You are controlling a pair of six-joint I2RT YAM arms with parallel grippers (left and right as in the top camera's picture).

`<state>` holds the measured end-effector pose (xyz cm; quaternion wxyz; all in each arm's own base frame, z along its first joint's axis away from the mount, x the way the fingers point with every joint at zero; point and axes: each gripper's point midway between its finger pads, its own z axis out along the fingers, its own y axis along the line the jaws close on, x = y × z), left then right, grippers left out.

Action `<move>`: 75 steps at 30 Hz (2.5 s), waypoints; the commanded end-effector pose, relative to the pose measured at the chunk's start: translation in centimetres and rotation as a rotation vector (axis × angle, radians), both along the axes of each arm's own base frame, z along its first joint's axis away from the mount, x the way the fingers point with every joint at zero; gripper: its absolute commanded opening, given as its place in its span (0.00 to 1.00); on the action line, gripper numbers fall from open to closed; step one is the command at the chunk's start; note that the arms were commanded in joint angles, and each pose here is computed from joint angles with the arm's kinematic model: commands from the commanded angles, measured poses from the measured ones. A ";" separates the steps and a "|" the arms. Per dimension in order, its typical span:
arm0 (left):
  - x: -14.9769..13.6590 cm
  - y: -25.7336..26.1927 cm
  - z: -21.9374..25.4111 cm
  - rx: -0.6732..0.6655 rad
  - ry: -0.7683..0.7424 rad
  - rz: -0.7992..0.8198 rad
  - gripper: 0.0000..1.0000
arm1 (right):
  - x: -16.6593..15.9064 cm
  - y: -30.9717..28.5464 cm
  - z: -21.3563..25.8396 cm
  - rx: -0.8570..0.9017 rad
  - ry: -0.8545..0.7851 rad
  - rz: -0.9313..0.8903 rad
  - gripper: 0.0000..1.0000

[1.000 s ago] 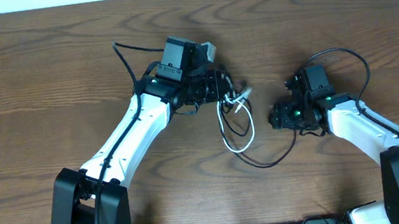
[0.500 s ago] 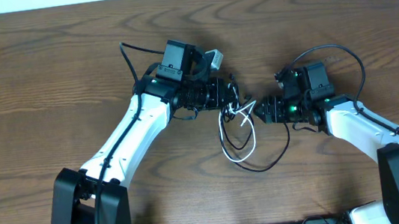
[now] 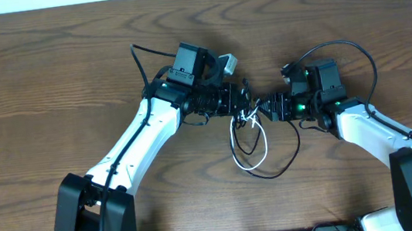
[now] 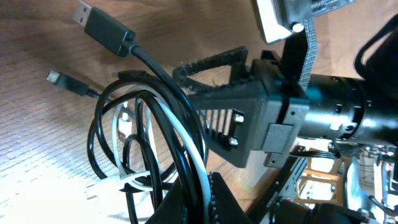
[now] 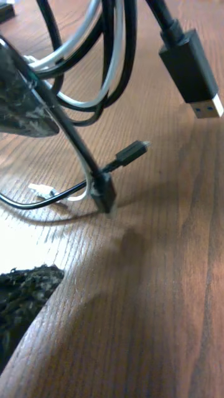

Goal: Untangle cables

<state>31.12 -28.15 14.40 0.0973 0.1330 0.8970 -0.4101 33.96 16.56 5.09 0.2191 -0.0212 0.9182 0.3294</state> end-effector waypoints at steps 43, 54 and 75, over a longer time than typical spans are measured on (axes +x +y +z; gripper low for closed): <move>1.5 0.6 1.0 -0.055 -0.038 0.018 0.08 | -4.1 -0.4 -2.7 -0.083 0.131 0.101 0.58; 0.4 2.3 -1.1 0.076 -0.072 -0.041 0.07 | -3.8 -1.1 -3.1 -0.123 0.130 0.076 0.56; 0.0 2.2 -1.0 0.073 -0.205 -0.188 0.40 | -4.3 -4.0 -4.8 -0.275 0.199 -0.036 0.57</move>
